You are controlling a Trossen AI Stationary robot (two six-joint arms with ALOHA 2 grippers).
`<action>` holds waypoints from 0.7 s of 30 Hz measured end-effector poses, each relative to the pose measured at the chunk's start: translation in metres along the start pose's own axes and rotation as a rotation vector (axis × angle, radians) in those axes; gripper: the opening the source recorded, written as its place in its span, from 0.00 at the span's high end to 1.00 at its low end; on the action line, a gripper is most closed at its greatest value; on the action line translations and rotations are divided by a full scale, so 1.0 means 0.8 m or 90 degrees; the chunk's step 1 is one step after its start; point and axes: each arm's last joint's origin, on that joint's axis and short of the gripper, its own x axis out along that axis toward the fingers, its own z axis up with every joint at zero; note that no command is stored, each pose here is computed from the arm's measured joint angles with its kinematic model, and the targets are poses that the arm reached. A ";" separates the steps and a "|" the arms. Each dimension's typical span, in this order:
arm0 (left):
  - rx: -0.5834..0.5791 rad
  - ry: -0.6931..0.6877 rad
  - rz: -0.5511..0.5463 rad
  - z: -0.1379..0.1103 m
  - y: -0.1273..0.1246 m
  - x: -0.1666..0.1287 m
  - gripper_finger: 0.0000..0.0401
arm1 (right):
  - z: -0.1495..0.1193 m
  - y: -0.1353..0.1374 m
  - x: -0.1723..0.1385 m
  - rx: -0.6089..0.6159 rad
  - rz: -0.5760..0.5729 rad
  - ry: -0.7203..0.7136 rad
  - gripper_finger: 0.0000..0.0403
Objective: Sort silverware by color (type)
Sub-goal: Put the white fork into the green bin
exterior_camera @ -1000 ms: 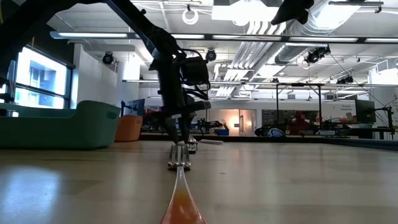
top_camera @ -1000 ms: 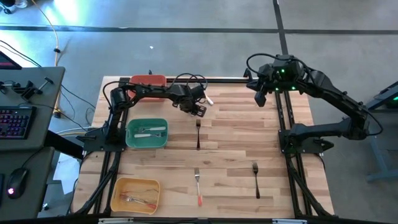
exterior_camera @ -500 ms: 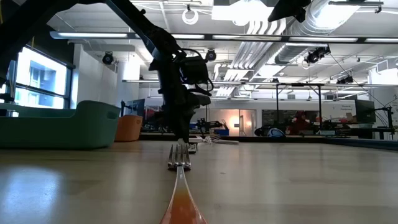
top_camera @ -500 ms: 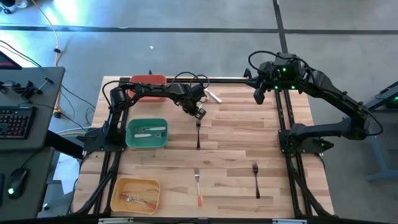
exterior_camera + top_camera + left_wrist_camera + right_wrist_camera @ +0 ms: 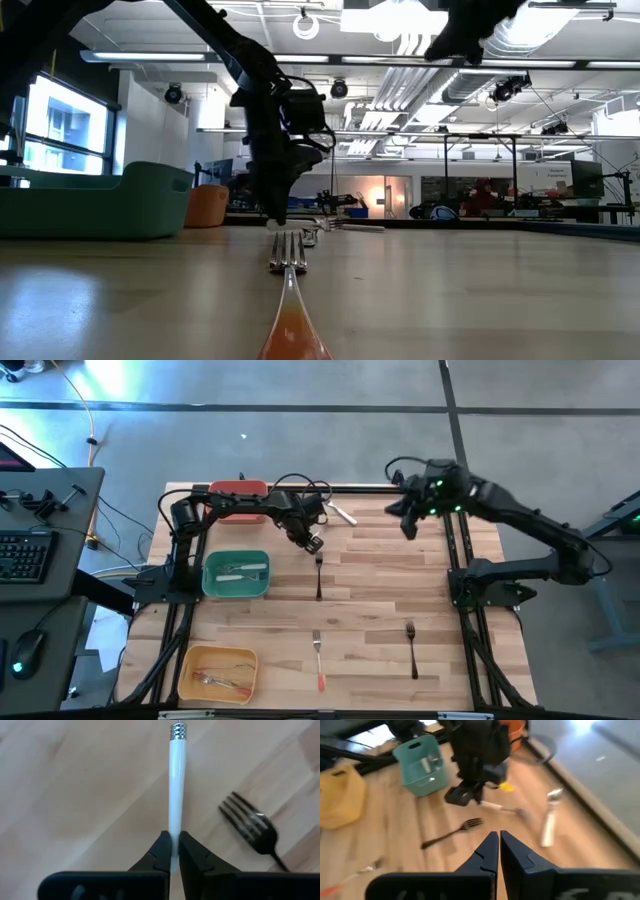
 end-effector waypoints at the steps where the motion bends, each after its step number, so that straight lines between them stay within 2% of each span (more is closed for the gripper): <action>1: 0.004 -0.005 -0.006 0.000 -0.002 0.000 0.99 | -0.010 -0.003 0.013 0.017 0.019 -0.002 1.00; 6: 0.022 -0.021 -0.019 0.000 -0.014 0.001 0.99 | -0.067 -0.016 0.074 0.150 0.103 -0.054 1.00; 10: 0.031 -0.029 -0.037 0.000 -0.021 0.001 1.00 | -0.118 -0.025 0.103 0.276 0.120 -0.073 1.00; 13: 0.037 -0.040 -0.083 0.003 -0.027 -0.001 0.99 | -0.149 -0.029 0.114 0.341 0.127 -0.065 1.00; 17: 0.038 -0.066 -0.168 0.012 -0.035 -0.003 0.99 | -0.169 -0.029 0.118 0.375 0.134 -0.043 0.98; 21: 0.033 -0.106 -0.233 0.022 -0.043 -0.008 0.99 | -0.166 -0.029 0.118 0.371 0.136 -0.049 0.88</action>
